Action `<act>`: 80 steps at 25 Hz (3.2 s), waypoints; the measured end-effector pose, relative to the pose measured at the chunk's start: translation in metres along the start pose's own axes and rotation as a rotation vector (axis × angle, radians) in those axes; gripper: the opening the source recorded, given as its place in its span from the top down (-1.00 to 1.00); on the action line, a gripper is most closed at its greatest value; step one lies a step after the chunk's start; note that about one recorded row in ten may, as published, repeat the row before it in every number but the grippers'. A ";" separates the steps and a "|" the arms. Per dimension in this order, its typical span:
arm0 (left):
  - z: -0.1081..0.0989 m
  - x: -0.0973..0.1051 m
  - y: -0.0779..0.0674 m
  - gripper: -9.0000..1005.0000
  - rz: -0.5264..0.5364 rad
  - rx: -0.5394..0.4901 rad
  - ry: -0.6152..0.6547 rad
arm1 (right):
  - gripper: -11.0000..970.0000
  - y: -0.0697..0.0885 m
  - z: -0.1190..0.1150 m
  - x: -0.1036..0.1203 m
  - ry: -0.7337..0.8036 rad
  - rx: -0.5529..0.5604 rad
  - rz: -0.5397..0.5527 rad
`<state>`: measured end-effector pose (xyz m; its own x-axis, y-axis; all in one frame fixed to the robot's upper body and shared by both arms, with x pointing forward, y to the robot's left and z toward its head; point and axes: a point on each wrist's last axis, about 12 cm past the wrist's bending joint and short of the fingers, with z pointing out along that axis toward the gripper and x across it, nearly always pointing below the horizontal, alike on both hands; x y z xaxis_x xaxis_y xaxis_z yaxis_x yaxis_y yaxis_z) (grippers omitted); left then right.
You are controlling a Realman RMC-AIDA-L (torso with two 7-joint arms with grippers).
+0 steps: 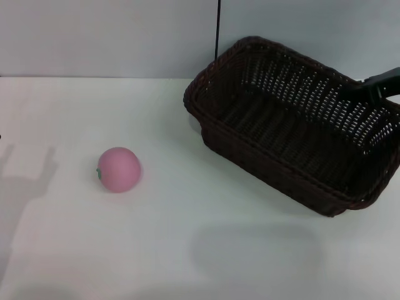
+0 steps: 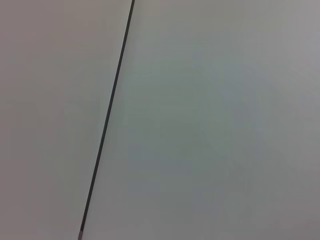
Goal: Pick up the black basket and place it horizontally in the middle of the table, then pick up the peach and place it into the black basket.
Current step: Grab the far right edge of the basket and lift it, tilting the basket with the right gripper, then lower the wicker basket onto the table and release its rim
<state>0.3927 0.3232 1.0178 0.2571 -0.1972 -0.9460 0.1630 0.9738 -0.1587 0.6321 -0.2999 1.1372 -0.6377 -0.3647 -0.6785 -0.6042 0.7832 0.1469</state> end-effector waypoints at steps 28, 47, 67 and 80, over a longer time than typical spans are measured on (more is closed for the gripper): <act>-0.033 -0.008 -0.001 -0.66 0.000 -0.024 -0.011 | 0.55 0.086 0.003 -0.076 0.074 -0.254 -0.953; -0.037 -0.009 -0.004 -0.66 -0.010 -0.011 -0.017 | 0.46 0.097 0.032 -0.064 0.015 -0.328 -0.990; -0.039 -0.009 -0.004 -0.66 -0.007 -0.005 -0.010 | 0.36 0.098 0.047 -0.052 -0.045 -0.299 -0.912; -0.034 -0.008 -0.001 -0.66 0.003 0.072 0.023 | -0.15 0.092 0.004 -0.041 -0.265 -0.280 -0.805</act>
<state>0.3575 0.3278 1.0161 0.2362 -0.1913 -0.9527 0.2309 0.9634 -0.1362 0.6044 -0.2109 1.1762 0.1410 -0.5955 -0.7908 -0.9378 0.1757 -0.2995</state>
